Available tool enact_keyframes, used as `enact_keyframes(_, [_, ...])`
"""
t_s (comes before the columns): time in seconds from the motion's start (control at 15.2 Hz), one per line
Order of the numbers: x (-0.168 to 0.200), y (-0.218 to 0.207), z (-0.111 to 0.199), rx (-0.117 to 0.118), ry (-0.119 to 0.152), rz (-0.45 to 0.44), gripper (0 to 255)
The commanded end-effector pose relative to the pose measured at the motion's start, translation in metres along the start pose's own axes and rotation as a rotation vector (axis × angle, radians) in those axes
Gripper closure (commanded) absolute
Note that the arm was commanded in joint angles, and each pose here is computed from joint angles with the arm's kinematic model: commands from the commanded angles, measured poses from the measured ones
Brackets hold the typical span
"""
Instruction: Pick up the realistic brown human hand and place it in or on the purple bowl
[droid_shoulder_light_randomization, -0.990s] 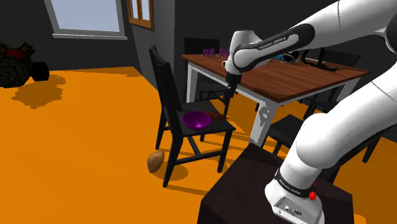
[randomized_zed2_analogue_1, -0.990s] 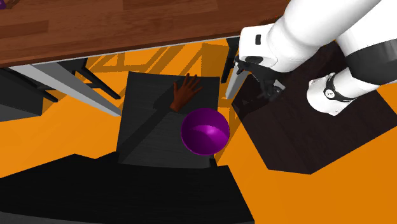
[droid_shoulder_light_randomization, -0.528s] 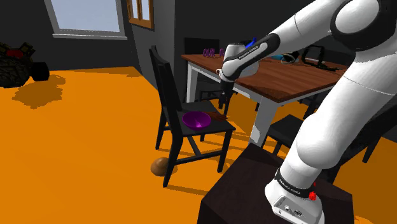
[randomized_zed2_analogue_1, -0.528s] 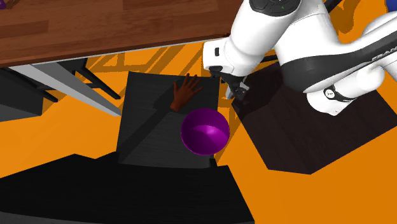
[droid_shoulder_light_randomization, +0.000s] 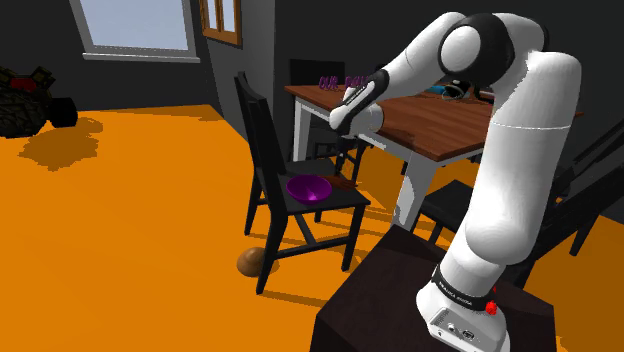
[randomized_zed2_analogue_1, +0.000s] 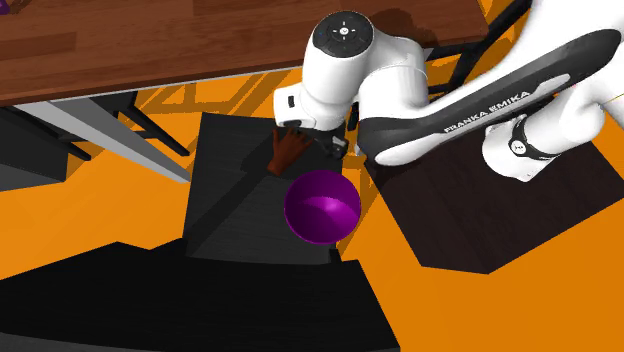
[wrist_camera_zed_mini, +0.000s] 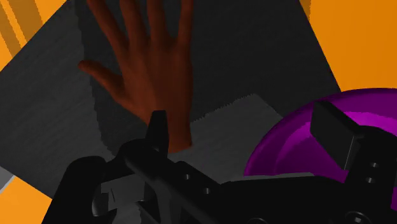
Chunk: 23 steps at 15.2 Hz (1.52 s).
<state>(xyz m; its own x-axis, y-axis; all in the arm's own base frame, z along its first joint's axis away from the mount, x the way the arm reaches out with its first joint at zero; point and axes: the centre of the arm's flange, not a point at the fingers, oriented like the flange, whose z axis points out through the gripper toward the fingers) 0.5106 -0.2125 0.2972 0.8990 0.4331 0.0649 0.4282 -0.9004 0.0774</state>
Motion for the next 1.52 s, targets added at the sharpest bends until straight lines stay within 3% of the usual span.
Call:
enact_keyframes(0.0, [0.01, 0.017, 0.02, 0.004, 0.009, -0.032, 0])
enact_keyframes(0.4, [0.043, 0.061, 0.077, 0.016, 0.032, -0.122, 0])
enact_keyframes(0.92, [0.046, 0.062, 0.12, 0.017, 0.033, -0.126, 0])
enact_keyframes(1.45, [0.046, 0.062, 0.12, 0.017, 0.033, -0.126, 0])
